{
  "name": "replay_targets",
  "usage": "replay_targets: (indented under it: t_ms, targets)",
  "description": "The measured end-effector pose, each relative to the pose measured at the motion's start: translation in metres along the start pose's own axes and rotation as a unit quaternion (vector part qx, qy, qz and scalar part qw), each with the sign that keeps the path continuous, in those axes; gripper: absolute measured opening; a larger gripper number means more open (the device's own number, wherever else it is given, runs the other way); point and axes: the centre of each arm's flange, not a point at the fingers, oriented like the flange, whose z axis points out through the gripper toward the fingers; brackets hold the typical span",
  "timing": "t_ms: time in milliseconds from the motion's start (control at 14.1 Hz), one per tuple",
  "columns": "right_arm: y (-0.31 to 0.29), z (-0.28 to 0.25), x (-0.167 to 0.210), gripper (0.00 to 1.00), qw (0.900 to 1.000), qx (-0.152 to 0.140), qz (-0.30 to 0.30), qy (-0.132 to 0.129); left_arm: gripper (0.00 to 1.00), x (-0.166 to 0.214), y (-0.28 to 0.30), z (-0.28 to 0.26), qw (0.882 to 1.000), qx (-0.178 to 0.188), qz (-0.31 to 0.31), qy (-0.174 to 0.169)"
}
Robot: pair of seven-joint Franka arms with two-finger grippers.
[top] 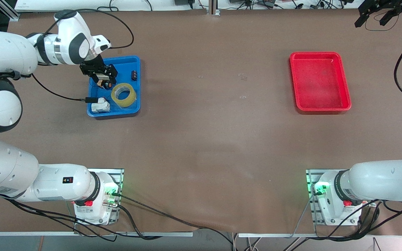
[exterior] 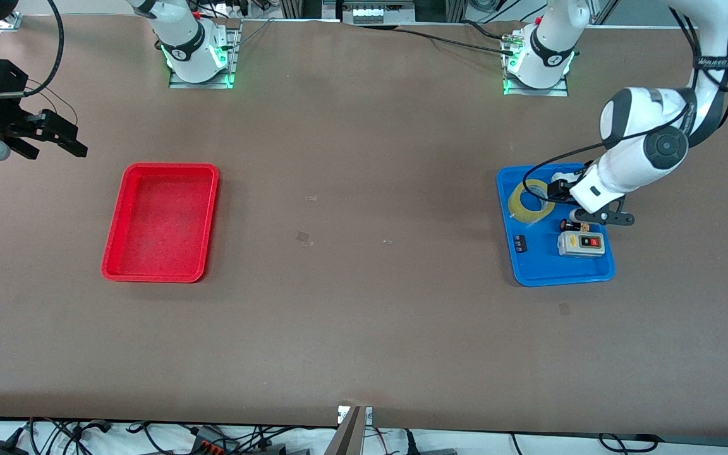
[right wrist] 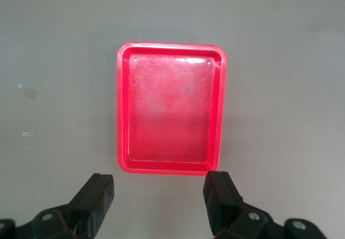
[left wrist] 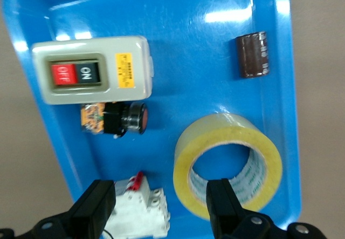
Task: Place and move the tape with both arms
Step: 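Reach the left gripper down to the yellow tape roll in the blue tray, then grasp the tape roll with the left gripper and carry it toward mid-table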
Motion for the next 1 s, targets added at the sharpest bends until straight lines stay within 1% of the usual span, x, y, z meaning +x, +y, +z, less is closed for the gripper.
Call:
replay_targets:
  t_ms: [71,213,355,427,498,569,640,711,782,924,995]
  targets:
    - [0.0,0.0,0.0,1.0,1.0,0.0,0.0,0.0,1.0,0.002,0.001,0.013,1.0,-0.003,-0.001,-0.006]
    - [0.0,0.0,0.0,1.0,1.0,0.0,0.0,0.0,1.0,0.004,0.003,0.034,0.999,-0.021,-0.018,-0.018]
    - [0.0,0.0,0.0,1.0,1.0,0.0,0.0,0.0,1.0,0.004,0.004,0.044,0.999,-0.034,-0.03,-0.025]
    - [0.0,0.0,0.0,1.0,1.0,0.0,0.0,0.0,0.94,0.004,0.004,0.046,0.999,-0.035,-0.032,-0.027]
    - [0.0,0.0,0.0,1.0,1.0,0.0,0.0,0.0,0.94,0.004,0.004,0.046,0.998,-0.036,-0.035,-0.027]
    - [0.0,0.0,0.0,1.0,1.0,0.0,0.0,0.0,0.86,0.004,0.004,0.046,0.998,-0.036,-0.038,-0.027]
    - [0.0,0.0,0.0,1.0,1.0,0.0,0.0,0.0,0.74,0.003,0.004,0.046,0.998,-0.036,-0.038,-0.028]
    - [0.0,0.0,0.0,1.0,1.0,0.0,0.0,0.0,0.6,0.003,0.004,0.047,0.998,-0.036,-0.039,-0.03]
    - [0.0,0.0,0.0,1.0,1.0,0.0,0.0,0.0,0.44,0.002,0.004,0.047,0.998,-0.036,-0.038,-0.034]
    - [0.0,0.0,0.0,1.0,1.0,0.0,0.0,0.0,0.22,0.002,0.004,0.045,0.998,-0.037,-0.038,-0.045]
    - [0.0,0.0,0.0,1.0,1.0,0.0,0.0,0.0,0.19,0.005,0.004,0.039,0.997,-0.038,-0.037,-0.054]
